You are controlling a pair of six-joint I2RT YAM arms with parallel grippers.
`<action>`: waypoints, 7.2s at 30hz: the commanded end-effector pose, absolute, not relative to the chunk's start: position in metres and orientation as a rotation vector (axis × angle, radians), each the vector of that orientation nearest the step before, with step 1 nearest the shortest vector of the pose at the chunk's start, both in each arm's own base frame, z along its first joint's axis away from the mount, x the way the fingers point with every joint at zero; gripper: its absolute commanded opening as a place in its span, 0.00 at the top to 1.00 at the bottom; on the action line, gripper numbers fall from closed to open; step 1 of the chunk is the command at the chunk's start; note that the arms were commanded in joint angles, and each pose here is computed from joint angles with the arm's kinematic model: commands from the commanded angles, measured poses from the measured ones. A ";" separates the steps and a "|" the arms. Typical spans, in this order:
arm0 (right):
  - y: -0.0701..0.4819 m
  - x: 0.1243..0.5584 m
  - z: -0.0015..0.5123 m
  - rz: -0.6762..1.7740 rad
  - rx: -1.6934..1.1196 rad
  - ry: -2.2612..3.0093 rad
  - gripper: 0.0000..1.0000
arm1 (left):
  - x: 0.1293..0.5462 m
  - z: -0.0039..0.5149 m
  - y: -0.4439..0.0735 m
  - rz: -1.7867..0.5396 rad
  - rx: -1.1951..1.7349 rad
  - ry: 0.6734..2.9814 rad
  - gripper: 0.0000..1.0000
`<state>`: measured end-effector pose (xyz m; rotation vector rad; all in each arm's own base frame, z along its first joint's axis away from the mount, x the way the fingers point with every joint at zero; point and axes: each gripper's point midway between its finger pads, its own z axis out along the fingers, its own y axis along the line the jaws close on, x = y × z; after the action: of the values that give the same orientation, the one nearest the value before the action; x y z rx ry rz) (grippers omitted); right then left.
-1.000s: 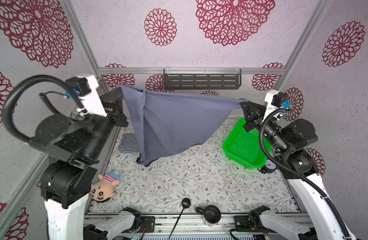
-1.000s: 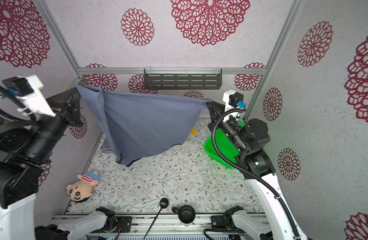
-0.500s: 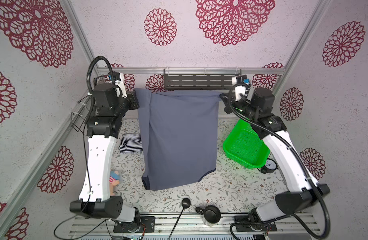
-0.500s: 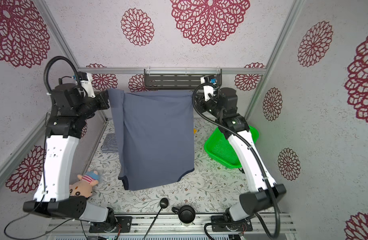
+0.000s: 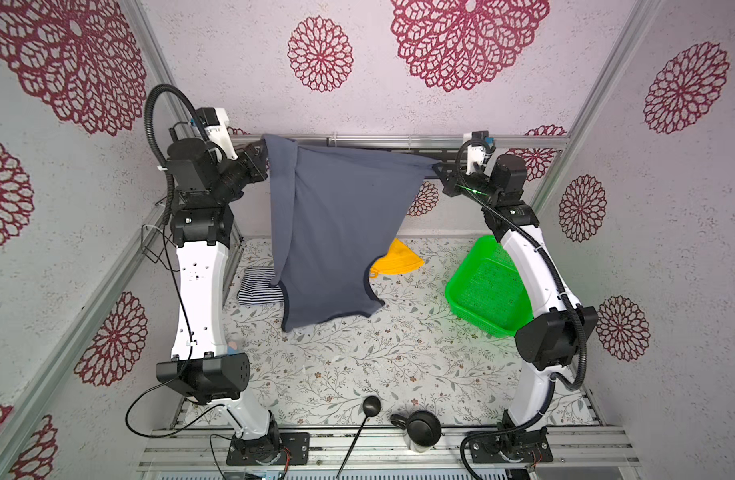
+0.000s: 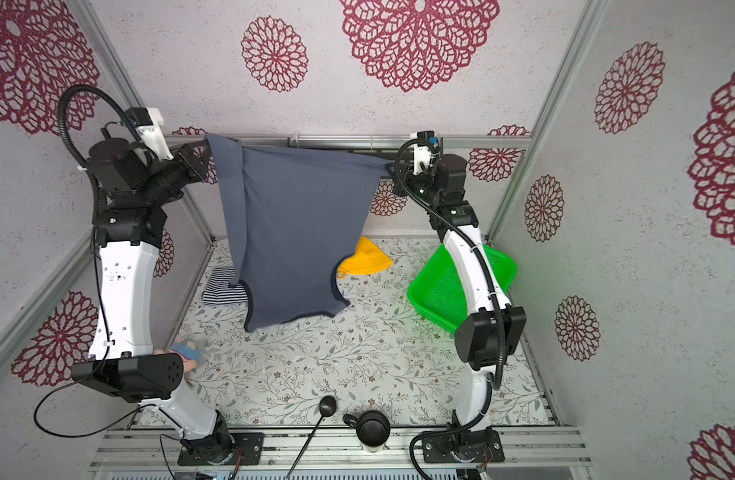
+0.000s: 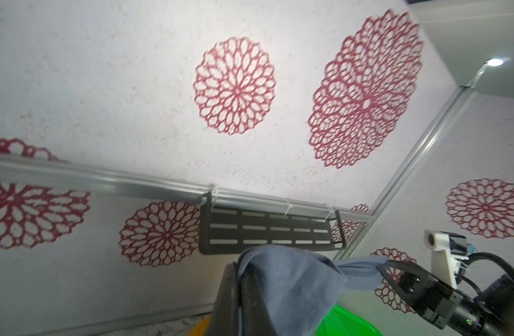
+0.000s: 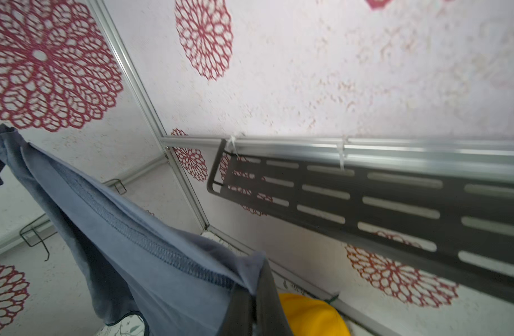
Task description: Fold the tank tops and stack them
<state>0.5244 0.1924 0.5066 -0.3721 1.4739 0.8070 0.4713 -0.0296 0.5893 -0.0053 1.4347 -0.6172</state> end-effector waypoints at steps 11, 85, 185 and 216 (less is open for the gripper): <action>0.146 0.379 0.576 0.733 -0.540 1.262 1.00 | 0.324 0.645 -0.077 -0.801 0.259 1.202 1.00; 0.161 0.276 0.011 0.191 -0.122 2.751 0.95 | 0.492 0.068 -0.114 -0.045 -0.356 2.477 1.00; 0.109 0.254 0.116 0.323 0.226 2.669 0.27 | 0.470 0.083 -0.202 -0.193 0.053 2.583 0.04; 0.117 0.358 0.066 0.122 0.021 2.623 1.00 | 0.515 0.037 -0.135 -0.059 -0.342 2.533 1.00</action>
<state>0.3235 0.1256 0.0472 0.1050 2.7135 0.1886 0.4981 -0.1637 0.0157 -0.2411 2.6216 -0.1060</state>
